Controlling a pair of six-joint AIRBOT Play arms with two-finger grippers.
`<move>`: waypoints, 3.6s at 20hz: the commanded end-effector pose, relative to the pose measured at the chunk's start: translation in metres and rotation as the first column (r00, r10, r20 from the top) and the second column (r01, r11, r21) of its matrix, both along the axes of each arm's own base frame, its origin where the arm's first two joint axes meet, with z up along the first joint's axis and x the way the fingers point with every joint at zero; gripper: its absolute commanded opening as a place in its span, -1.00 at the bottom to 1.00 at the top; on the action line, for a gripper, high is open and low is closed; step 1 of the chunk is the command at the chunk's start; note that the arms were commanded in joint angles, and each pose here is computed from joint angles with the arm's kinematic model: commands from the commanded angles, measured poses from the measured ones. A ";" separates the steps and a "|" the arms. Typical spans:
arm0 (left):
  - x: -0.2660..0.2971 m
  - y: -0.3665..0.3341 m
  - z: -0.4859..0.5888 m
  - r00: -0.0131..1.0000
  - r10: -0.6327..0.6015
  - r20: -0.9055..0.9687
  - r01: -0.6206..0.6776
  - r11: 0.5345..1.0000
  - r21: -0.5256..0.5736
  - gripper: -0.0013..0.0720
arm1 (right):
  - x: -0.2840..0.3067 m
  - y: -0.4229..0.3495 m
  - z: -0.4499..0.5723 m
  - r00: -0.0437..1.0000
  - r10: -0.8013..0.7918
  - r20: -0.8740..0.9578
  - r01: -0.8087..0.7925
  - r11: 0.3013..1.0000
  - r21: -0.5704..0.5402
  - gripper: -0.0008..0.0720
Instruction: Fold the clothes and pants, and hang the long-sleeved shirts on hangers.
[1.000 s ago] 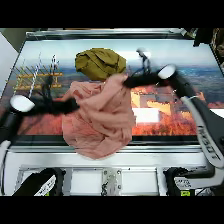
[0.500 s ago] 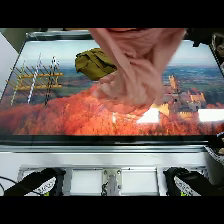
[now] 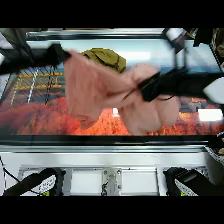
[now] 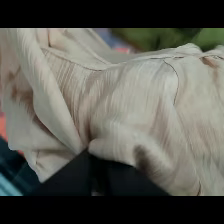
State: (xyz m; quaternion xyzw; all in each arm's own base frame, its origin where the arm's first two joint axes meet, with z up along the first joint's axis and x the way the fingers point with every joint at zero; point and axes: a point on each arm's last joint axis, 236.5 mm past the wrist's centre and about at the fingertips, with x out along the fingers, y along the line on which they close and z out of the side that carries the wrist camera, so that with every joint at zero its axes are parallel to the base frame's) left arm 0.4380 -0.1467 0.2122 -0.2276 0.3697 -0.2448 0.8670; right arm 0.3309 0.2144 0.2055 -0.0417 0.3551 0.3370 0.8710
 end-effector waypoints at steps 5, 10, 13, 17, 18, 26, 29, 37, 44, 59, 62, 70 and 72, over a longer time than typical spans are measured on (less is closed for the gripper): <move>-0.056 0.015 -0.163 0.932 -0.021 -0.363 0.035 0.999 0.032 -0.94 | -0.012 -0.018 -0.083 0.988 -0.041 -0.150 0.024 0.993 -0.116 0.88; -0.057 0.018 -0.167 0.931 -0.019 -0.365 0.034 0.999 0.036 -0.94 | 0.028 -0.061 -0.110 0.972 -0.140 -0.190 0.110 0.981 -0.162 0.88; -0.057 0.018 -0.167 0.932 -0.021 -0.362 0.037 0.999 0.039 -0.94 | 0.068 -0.074 -0.142 0.965 -0.128 -0.229 0.079 0.974 -0.213 0.88; -0.056 0.019 -0.167 0.933 -0.019 -0.358 0.035 0.999 0.039 -0.94 | 0.129 -0.071 -0.200 0.949 -0.102 -0.297 0.024 0.967 -0.255 0.88; -0.056 0.019 -0.167 0.933 -0.019 -0.359 0.035 0.999 0.039 -0.94 | 0.141 -0.069 -0.214 0.945 -0.100 -0.310 0.018 0.966 -0.259 0.88; -0.056 0.018 -0.167 0.934 -0.019 -0.358 0.035 0.999 0.039 -0.94 | 0.173 -0.036 -0.259 0.914 -0.075 -0.398 0.020 0.990 -0.139 0.32; -0.056 0.018 -0.167 0.933 -0.020 -0.359 0.036 0.999 0.039 -0.94 | 0.183 -0.037 -0.242 0.940 -0.068 -0.334 0.023 0.990 -0.138 -0.73; 0.011 0.042 -0.012 0.998 0.018 0.057 -0.027 0.986 0.166 -0.95 | 0.216 -0.095 -0.018 0.955 -0.149 0.258 0.210 0.950 -0.232 -0.95; -0.028 0.029 0.073 0.976 -0.101 0.196 0.033 0.947 0.320 -0.95 | 0.115 -0.174 0.089 0.884 -0.224 0.411 0.365 0.879 -0.307 -0.96; -0.249 -0.075 -0.270 0.821 -0.339 -0.460 0.522 0.772 0.362 -0.94 | -0.049 -0.199 -0.177 0.902 -0.389 -0.188 0.264 0.841 -0.472 0.81; -0.240 -0.069 -0.263 0.830 -0.311 -0.464 0.497 0.790 0.358 -0.94 | -0.048 -0.189 -0.150 0.844 -0.492 -0.213 0.389 0.836 -0.387 0.81; -0.208 -0.062 -0.245 0.874 -0.254 -0.414 0.412 0.841 0.352 -0.94 | -0.056 -0.114 -0.220 0.814 -0.479 -0.328 0.354 0.857 -0.374 0.53; -0.210 -0.062 -0.246 0.871 -0.255 -0.419 0.414 0.841 0.348 -0.94 | -0.039 -0.101 -0.233 0.819 -0.477 -0.319 0.366 0.862 -0.349 0.53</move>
